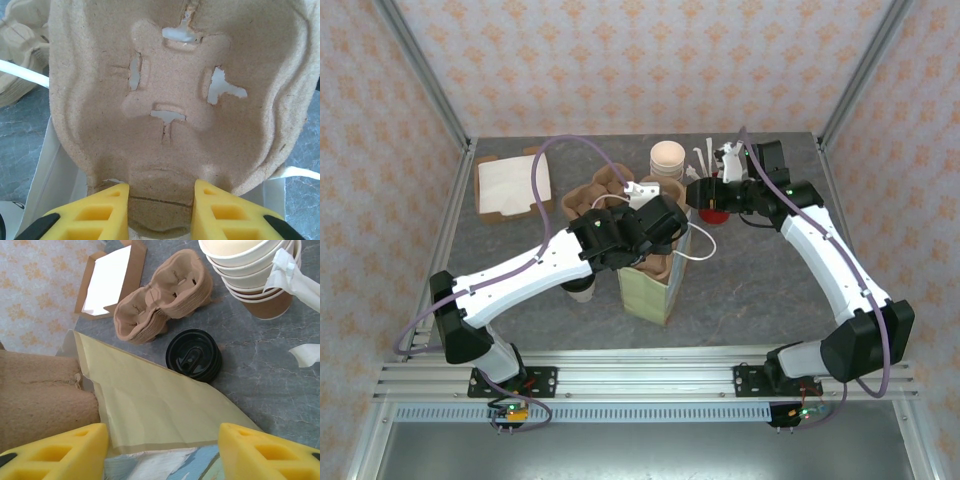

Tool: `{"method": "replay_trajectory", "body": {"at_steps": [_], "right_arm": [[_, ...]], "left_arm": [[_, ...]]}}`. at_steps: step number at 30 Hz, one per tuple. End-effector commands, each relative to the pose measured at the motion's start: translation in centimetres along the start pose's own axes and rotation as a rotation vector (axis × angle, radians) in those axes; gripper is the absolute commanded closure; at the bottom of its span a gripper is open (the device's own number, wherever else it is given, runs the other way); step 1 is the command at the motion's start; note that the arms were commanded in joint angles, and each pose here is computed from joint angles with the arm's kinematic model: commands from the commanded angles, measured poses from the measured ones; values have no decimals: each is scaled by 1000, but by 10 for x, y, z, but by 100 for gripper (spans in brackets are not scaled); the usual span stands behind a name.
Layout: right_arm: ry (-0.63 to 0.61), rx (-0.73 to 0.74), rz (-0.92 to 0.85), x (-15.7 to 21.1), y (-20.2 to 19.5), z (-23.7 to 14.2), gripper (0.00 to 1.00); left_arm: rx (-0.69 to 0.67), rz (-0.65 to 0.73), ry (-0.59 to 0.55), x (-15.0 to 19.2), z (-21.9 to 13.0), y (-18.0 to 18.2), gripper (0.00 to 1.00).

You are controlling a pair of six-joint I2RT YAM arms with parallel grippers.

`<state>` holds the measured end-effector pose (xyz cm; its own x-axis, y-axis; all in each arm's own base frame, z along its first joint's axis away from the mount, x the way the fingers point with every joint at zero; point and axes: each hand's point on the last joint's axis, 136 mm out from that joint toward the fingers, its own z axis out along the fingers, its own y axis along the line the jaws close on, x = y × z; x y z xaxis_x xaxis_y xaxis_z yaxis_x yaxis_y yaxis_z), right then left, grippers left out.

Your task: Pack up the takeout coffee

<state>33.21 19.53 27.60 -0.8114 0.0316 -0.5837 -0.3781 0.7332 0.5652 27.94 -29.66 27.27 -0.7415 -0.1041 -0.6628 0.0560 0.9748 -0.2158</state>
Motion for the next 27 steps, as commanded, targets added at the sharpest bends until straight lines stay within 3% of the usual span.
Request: {"method": "replay_trajectory", "body": {"at_steps": [1, 13, 27], "right_arm": [[9, -40, -29, -3, 12, -4, 38], [8, -14, -12, 0, 10, -11, 33], [-27, 124, 84, -11, -20, -1, 43]], "left_arm": [[-16, 23, 24, 3, -5, 11, 71], [-9, 29, 15, -1, -11, 12, 71], [-11, 79, 69, 7, -13, 14, 71]]}}
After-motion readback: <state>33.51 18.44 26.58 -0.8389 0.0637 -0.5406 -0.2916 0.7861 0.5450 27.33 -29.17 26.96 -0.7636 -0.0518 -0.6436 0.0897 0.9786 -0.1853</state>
